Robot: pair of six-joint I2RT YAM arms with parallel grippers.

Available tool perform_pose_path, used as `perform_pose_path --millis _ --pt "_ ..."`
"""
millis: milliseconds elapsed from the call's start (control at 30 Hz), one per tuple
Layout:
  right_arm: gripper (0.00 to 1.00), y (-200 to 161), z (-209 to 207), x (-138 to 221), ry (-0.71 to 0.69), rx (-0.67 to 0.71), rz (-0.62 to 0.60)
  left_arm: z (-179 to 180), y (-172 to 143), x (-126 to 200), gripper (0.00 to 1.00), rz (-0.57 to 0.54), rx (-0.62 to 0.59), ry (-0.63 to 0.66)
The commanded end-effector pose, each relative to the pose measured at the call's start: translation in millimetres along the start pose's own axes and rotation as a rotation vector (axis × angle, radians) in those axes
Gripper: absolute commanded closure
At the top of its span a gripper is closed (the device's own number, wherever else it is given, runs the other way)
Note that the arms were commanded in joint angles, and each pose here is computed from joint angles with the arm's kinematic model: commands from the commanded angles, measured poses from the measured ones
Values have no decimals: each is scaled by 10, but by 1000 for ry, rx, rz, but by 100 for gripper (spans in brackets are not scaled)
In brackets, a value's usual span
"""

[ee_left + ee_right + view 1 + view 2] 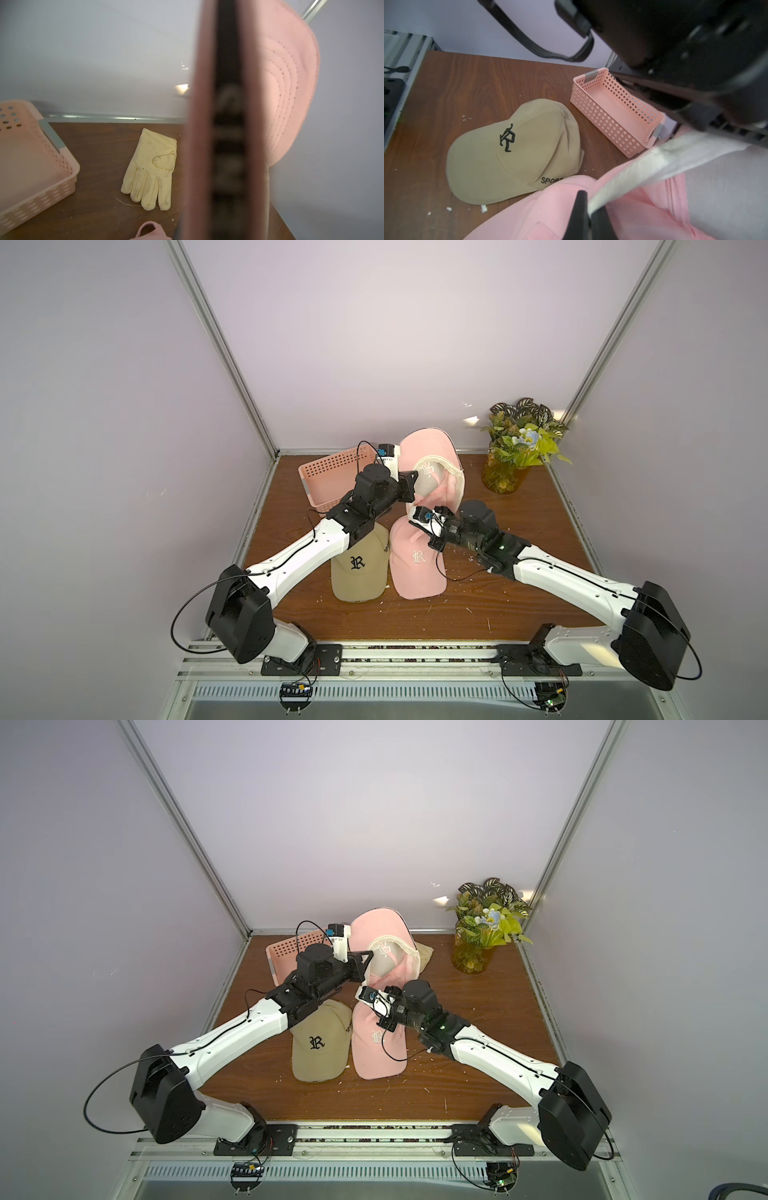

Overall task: Turn the baseball cap inside out
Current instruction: Turn over the baseball cap.

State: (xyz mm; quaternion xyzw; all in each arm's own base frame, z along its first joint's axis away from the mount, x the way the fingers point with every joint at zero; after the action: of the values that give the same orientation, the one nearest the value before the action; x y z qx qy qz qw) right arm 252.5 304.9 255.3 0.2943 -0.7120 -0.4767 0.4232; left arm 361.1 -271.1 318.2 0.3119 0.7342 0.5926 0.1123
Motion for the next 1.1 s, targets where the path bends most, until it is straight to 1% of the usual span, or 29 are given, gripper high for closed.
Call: perform_pose_path --millis 0,33,67,133,200,267,367,433,567,633,700,800,933,1067 --pt "77 107 170 167 81 -64 -40 -38 263 34 100 -135 -156 -20" --pt "63 143 55 219 -5 -75 -61 -44 248 49 100 -132 -162 -25" --pt "57 193 -11 272 -57 -88 -88 -50 223 60 100 -125 -166 -34" --pt "49 304 -108 422 -139 -89 -149 -79 183 99 100 -111 -183 -58" --pt "46 407 -172 555 -196 -98 -204 -105 142 127 100 -92 -182 -81" --pt "45 488 -273 666 -272 -123 -248 -147 116 150 100 -76 -166 -112" --pt "47 544 -457 757 -398 -154 -268 -224 116 170 100 -67 -144 -162" --pt "52 569 -584 775 -481 -173 -271 -273 110 180 100 -57 -124 -197" --pt "68 634 -729 723 -563 -180 -301 -392 111 214 100 -41 -84 -280" --pt "70 663 -769 652 -577 -167 -312 -421 101 227 100 -33 -69 -303" --pt "70 645 -839 569 -616 -175 -306 -467 107 246 100 -29 -63 -334" --pt "69 501 -978 379 -694 -203 -233 -538 145 283 100 -27 -42 -380" --pt "60 297 -1034 153 -717 -237 -155 -581 187 324 100 -29 -28 -407" --pt "51 56 -1044 33 -727 -268 -75 -542 242 370 100 -46 -17 -372"
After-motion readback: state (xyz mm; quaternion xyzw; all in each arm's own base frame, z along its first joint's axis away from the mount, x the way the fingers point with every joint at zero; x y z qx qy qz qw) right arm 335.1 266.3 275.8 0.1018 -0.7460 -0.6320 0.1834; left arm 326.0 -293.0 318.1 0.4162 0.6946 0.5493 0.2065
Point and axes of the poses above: each gripper's point midway between its finger pads, its own x axis back along the fingers, its own z axis along the line the jaws close on, y = z × x, the point moved 3 cm from there along x, back along the fingers, and after that the axes turned 9 degrees about -x, right-handed, at the moved point
